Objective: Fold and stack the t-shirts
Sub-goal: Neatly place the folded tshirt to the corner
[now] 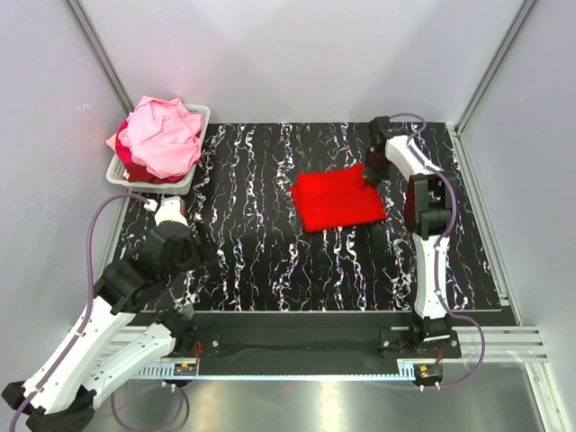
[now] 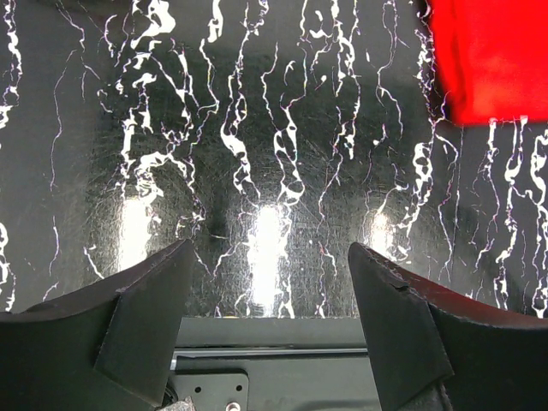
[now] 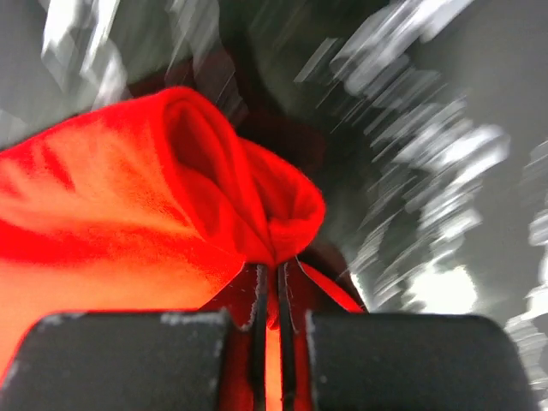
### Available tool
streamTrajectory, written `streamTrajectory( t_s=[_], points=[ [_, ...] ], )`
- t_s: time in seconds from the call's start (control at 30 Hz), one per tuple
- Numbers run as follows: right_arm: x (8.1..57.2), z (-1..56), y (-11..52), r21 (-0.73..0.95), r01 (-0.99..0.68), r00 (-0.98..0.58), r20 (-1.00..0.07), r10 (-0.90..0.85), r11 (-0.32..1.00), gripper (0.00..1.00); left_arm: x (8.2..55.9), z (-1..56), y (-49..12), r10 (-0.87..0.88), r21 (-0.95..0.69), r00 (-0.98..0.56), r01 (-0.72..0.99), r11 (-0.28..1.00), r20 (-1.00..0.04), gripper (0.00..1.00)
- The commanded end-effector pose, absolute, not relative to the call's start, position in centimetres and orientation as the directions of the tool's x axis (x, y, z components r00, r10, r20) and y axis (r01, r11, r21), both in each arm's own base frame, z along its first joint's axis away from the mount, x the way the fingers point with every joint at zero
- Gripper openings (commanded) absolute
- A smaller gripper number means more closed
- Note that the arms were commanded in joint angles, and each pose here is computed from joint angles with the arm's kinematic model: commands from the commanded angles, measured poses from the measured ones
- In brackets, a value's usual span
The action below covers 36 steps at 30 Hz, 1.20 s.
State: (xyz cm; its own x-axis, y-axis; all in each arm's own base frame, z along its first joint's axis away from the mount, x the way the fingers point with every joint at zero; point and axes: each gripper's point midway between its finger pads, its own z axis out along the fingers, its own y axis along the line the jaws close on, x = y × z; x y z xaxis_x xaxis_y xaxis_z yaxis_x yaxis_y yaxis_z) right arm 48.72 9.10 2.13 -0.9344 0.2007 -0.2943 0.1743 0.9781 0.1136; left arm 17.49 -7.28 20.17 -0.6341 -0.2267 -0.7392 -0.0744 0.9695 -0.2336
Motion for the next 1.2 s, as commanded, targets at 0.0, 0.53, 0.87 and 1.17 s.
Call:
streamTrajectory(
  t_s=[0.0,0.53,0.87,1.17],
  points=[
    [51.9,2.6,0.9,-0.165,0.290,-0.896,-0.392,0.207,0.943,0.00,18.5,21.1,-7.7,-0.234,-0.250,-0.595,-0.056,0.967,-0.769,0.79],
    [64.1,10.9,-15.8,-0.404,0.558,-0.587,-0.809,0.001,0.725,0.06,18.5,20.9,-7.7,-0.240,-0.255,-0.592,-0.059,0.965,-0.769,0.79],
    [63.6,22.0,-14.0,-0.092,0.631,-0.317,-0.937,0.148,0.771,1.00,18.5,20.7,-7.6,-0.241,-0.246,-0.599,-0.075,0.966,-0.763,0.76],
    [57.9,18.0,-0.1,0.439,0.302,-0.524,-0.665,0.532,0.846,0.98,18.4,21.2,-6.7,-0.269,-0.253,-0.564,-0.109,0.961,-0.781,0.76]
  ],
)
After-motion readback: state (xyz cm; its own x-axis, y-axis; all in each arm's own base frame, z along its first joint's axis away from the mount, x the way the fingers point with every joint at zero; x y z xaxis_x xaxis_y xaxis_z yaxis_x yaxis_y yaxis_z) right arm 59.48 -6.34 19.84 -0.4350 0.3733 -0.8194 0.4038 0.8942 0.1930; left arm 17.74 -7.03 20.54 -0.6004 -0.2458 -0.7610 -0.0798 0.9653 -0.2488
